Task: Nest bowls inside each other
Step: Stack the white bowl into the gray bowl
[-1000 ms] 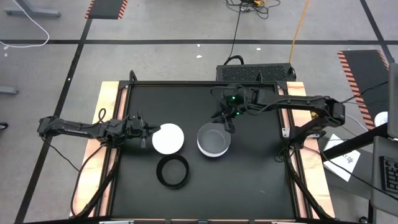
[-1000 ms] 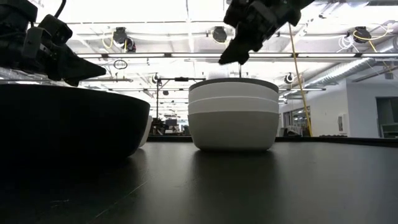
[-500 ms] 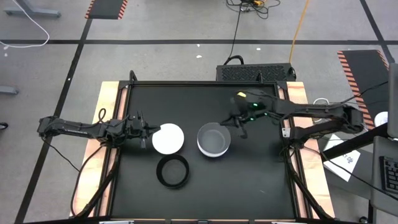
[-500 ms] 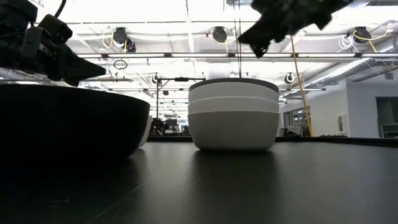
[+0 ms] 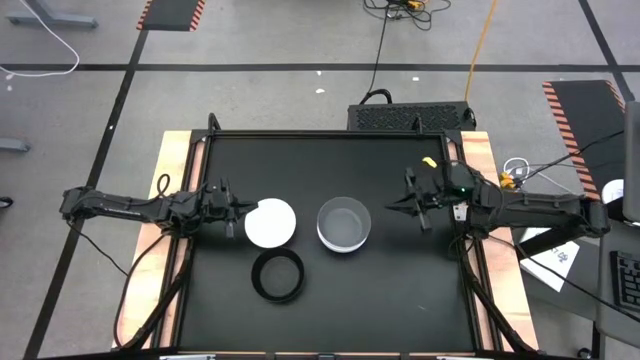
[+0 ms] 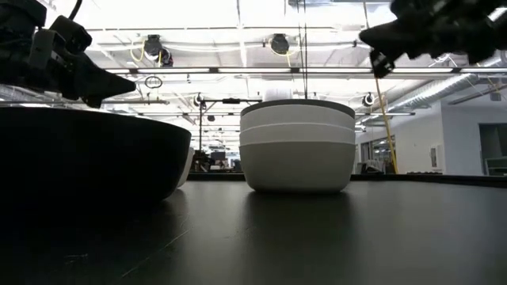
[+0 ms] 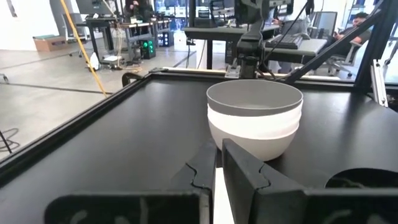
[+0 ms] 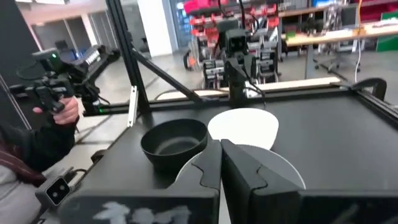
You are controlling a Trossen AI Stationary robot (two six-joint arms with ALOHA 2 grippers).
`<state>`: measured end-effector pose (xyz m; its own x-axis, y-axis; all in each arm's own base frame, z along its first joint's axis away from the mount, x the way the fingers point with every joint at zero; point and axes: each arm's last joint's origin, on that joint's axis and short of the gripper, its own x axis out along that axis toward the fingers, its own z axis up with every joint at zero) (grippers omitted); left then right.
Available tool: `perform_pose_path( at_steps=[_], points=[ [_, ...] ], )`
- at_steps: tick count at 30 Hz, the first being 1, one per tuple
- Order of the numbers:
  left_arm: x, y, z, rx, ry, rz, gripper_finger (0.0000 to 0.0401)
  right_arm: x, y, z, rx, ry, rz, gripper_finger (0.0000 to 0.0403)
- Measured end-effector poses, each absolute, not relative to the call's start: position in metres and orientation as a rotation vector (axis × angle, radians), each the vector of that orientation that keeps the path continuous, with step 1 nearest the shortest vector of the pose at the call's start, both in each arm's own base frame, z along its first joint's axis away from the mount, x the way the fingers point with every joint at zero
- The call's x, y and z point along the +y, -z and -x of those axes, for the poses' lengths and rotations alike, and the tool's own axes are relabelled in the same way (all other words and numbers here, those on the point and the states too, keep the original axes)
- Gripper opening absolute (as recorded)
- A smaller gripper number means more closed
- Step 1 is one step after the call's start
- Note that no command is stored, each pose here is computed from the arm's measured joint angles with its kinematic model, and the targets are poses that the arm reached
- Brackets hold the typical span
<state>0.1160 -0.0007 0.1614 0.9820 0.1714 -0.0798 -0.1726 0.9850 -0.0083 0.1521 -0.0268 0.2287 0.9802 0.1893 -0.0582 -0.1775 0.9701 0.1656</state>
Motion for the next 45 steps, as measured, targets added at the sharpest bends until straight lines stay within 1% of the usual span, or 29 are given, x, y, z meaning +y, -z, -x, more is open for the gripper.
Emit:
perform_pose_path(
  at_steps=[8, 11, 15, 20, 24, 28, 31, 33, 35, 41, 43, 45],
  points=[
    [-0.001, -0.161, -0.116, 0.079, -0.173, 0.034, 0.0031, -0.021, -0.193, -0.129, -0.066, -0.199, -0.165, 0.0000],
    [-0.001, -0.161, -0.116, 0.080, -0.164, 0.023, 0.0031, -0.020, -0.182, -0.125, -0.078, -0.201, -0.172, 0.0000],
    [-0.001, -0.161, -0.116, 0.078, -0.165, 0.016, 0.0031, -0.019, -0.185, -0.123, -0.121, -0.207, -0.156, 0.0000],
    [-0.001, -0.161, -0.116, 0.083, -0.167, -0.036, 0.0031, -0.018, -0.184, -0.123, -0.116, -0.246, -0.122, 0.0000],
    [-0.001, -0.162, -0.116, 0.074, -0.166, -0.038, 0.0031, -0.017, -0.184, -0.122, -0.118, -0.282, -0.102, 0.0000],
    [-0.001, -0.170, -0.116, -0.008, -0.163, -0.024, 0.0031, -0.016, -0.182, -0.122, -0.098, -0.287, -0.113, 0.0000],
    [-0.001, -0.170, -0.116, -0.010, -0.165, -0.031, 0.0031, -0.016, -0.181, -0.123, -0.087, -0.287, -0.119, 0.0000],
    [0.000, -0.171, -0.116, -0.015, -0.212, 0.028, 0.0031, -0.016, -0.181, -0.123, -0.083, -0.288, -0.123, 0.0000],
    [0.001, -0.174, -0.116, 0.001, -0.247, 0.080, 0.0031, -0.016, -0.181, -0.123, -0.082, -0.289, -0.125, 0.0000],
    [0.001, -0.183, -0.116, 0.069, -0.254, 0.086, 0.0032, -0.016, -0.181, -0.123, -0.083, -0.289, -0.119, 0.0000],
    [0.001, -0.188, -0.116, 0.076, -0.255, 0.094, 0.0039, -0.016, -0.181, -0.123, -0.083, -0.289, -0.118, 0.0000],
    [0.002, -0.188, -0.116, 0.116, -0.258, 0.089, 0.0056, -0.016, -0.181, -0.123, -0.083, -0.289, -0.117, 0.0000]
  ],
)
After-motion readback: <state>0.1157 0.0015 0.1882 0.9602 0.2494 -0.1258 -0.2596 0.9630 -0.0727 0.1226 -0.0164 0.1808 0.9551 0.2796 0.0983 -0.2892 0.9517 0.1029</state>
